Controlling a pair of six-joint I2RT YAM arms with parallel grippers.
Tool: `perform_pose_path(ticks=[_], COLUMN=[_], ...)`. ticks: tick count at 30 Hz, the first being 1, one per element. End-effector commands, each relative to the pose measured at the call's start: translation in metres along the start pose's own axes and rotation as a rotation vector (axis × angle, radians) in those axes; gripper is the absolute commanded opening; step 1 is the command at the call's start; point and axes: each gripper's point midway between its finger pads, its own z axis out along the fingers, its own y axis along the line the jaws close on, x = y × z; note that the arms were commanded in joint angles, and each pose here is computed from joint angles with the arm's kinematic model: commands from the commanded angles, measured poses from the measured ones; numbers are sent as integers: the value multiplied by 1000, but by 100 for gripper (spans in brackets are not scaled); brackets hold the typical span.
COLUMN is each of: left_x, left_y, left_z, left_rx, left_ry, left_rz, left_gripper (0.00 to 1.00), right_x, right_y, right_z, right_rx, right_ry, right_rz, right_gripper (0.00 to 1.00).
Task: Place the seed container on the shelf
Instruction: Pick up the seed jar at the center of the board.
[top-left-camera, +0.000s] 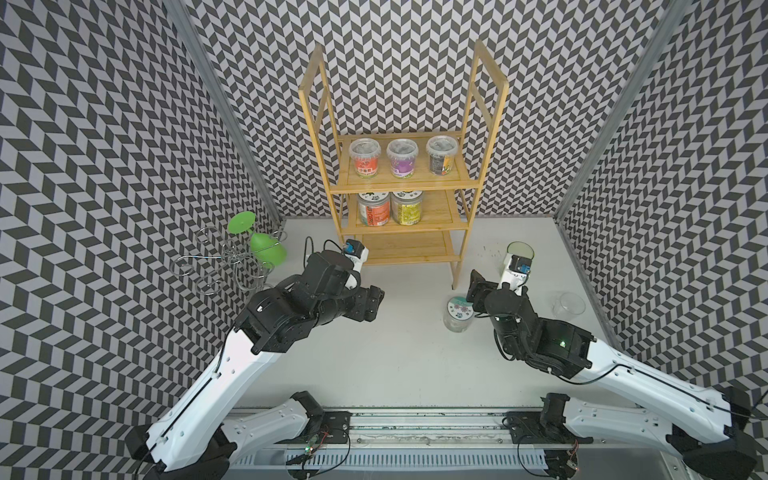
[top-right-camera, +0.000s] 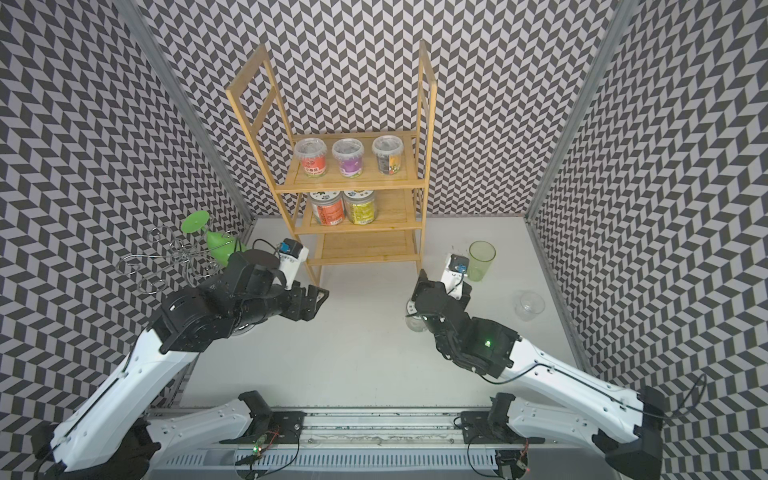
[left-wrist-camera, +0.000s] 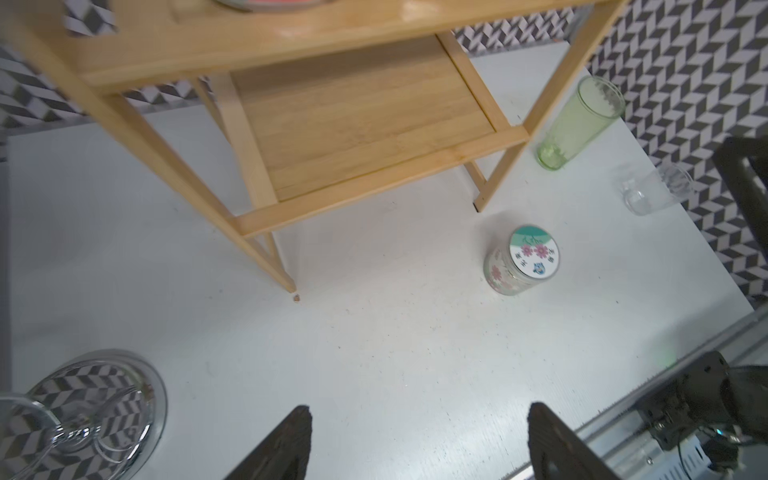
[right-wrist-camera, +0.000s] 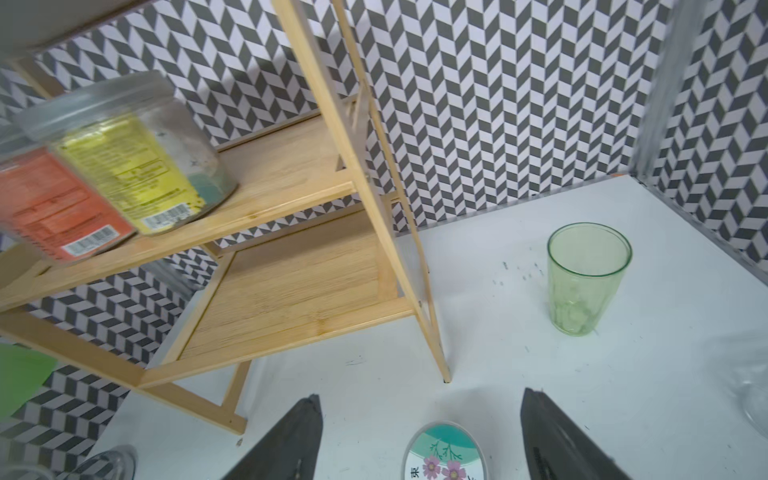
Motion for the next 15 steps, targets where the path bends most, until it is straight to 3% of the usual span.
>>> perform_pose_path(ticks=[1, 7, 15], left_x=[13, 35, 47], left_y=[-32, -76, -122], left_z=[16, 46, 85], left_rx=[80, 129, 175], left_ry=[62, 160, 197], left_rz=[44, 150, 246], left_gripper=[83, 88, 97], right_x=[-13, -18, -32], right_y=[-27, -43, -67], right_z=[-10, -17, -26], right_rx=[102, 117, 151], right_ry=[-30, -34, -56], right_rz=[101, 186, 236], right_gripper=[80, 81, 80])
